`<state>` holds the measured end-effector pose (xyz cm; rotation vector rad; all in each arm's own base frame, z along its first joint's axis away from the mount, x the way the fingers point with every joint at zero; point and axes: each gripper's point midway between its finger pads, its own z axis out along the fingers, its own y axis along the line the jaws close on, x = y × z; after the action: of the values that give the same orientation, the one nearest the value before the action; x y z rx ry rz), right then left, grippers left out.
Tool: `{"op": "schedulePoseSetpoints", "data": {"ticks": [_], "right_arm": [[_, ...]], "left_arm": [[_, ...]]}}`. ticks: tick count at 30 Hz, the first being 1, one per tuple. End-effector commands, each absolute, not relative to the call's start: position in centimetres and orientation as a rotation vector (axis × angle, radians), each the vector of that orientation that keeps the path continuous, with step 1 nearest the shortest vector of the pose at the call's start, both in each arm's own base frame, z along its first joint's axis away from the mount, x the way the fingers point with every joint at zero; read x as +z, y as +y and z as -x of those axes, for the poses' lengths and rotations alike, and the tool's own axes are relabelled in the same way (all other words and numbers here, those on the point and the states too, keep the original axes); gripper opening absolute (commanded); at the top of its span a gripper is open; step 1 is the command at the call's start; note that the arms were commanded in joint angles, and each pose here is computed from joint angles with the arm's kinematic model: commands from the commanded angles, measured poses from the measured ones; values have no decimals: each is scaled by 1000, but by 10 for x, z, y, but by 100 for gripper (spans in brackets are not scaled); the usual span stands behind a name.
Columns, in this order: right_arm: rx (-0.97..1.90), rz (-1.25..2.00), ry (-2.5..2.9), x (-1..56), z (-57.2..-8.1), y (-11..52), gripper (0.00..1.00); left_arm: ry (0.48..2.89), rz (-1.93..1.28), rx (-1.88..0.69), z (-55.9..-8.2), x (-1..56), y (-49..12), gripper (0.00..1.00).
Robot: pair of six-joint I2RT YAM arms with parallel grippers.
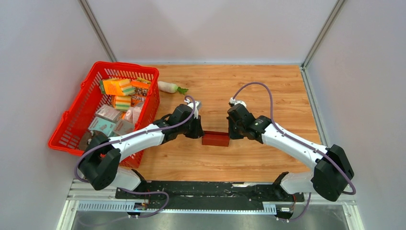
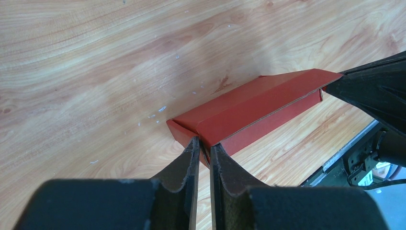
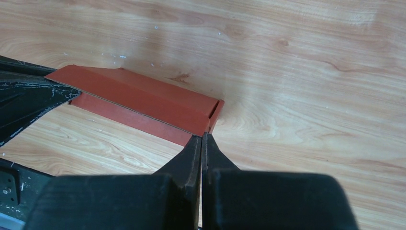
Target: Fold the paper box
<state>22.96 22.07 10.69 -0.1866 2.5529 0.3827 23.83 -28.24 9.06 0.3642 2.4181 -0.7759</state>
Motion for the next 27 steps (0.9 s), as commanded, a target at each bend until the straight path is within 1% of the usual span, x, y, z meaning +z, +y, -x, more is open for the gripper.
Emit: {"op": "schedulePoseSetpoints", "data": {"ticks": [1, 10, 15, 21, 27], "right_arm": [[566, 145, 2553, 123, -226, 253, 0], [620, 94, 2539, 132, -227, 260, 0], [596, 88, 2559, 125, -225, 255, 0], [674, 86, 2548, 134, -224, 265, 0], [688, 73, 2548, 135, -224, 267, 0]], "left_arm": [[2461, -415, -777, -227, 79, -286, 17], [2457, -417, -781, -227, 80, -288, 17], [2457, -416, -780, -227, 80, -287, 17], [2457, -415, -787, -227, 80, -288, 17], [2458, -415, -782, -226, 80, -287, 17]]}}
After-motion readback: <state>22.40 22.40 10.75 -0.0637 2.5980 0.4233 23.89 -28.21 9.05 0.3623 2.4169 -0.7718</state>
